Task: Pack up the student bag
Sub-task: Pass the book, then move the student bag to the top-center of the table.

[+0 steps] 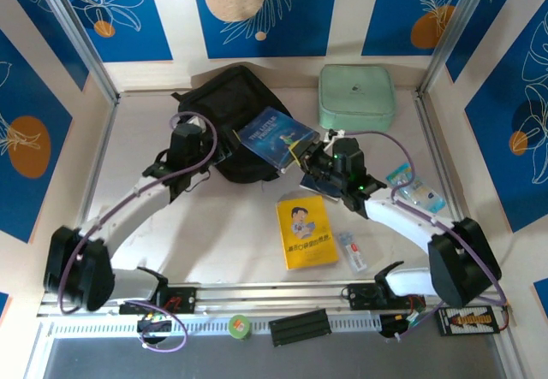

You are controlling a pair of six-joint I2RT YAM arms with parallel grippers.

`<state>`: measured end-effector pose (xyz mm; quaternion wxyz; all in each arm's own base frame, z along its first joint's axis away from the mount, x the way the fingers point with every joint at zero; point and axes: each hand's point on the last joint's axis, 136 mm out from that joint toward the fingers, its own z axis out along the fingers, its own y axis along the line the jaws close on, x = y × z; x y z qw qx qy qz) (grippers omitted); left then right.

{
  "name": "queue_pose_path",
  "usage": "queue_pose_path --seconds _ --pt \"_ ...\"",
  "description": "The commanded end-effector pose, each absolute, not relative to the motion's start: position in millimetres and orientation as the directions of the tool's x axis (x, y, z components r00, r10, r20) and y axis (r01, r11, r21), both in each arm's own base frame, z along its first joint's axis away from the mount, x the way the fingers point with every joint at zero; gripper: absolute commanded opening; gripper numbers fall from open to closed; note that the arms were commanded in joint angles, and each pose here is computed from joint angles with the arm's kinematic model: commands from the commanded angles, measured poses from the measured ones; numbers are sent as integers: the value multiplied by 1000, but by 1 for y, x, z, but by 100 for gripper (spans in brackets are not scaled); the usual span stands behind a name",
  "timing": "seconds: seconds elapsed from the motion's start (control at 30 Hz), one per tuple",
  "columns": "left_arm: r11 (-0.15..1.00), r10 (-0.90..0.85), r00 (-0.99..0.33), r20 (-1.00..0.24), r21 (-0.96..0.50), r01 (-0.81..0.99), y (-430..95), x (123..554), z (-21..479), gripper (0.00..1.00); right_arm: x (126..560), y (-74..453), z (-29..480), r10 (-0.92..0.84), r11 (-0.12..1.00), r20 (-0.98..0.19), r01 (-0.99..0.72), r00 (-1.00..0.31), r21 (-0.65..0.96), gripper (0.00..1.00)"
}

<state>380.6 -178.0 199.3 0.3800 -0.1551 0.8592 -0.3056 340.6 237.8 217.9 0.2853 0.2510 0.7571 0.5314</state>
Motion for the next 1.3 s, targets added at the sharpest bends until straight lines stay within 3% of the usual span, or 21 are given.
queue_pose_path --seconds 0.0,0.3,0.47,0.7,0.97,1.13,1.27 --pt "824 -298 -748 -594 -555 113 -196 396 182 86 339 213 212 687 441 -268 94 -675 892 11" --pt "853 -106 -862 -496 -491 178 -226 430 111 76 328 182 157 664 519 -199 252 -720 817 11" --pt "879 -80 -922 -378 -463 114 -215 402 61 70 321 179 121 642 541 -144 311 -753 782 11" --pt "899 -87 -959 -270 -435 41 -186 333 27 69 314 191 103 585 542 -91 306 -806 783 11" --pt "920 -66 -949 -309 -386 61 -157 282 57 70 299 218 127 481 510 -72 213 -874 833 11" --pt "922 28 -914 -405 -342 180 -161 284 101 71 308 206 182 503 512 -227 76 -834 856 10" --pt "907 145 -867 -476 -287 309 -177 289 124 71 311 180 207 570 551 -322 61 -756 832 10"
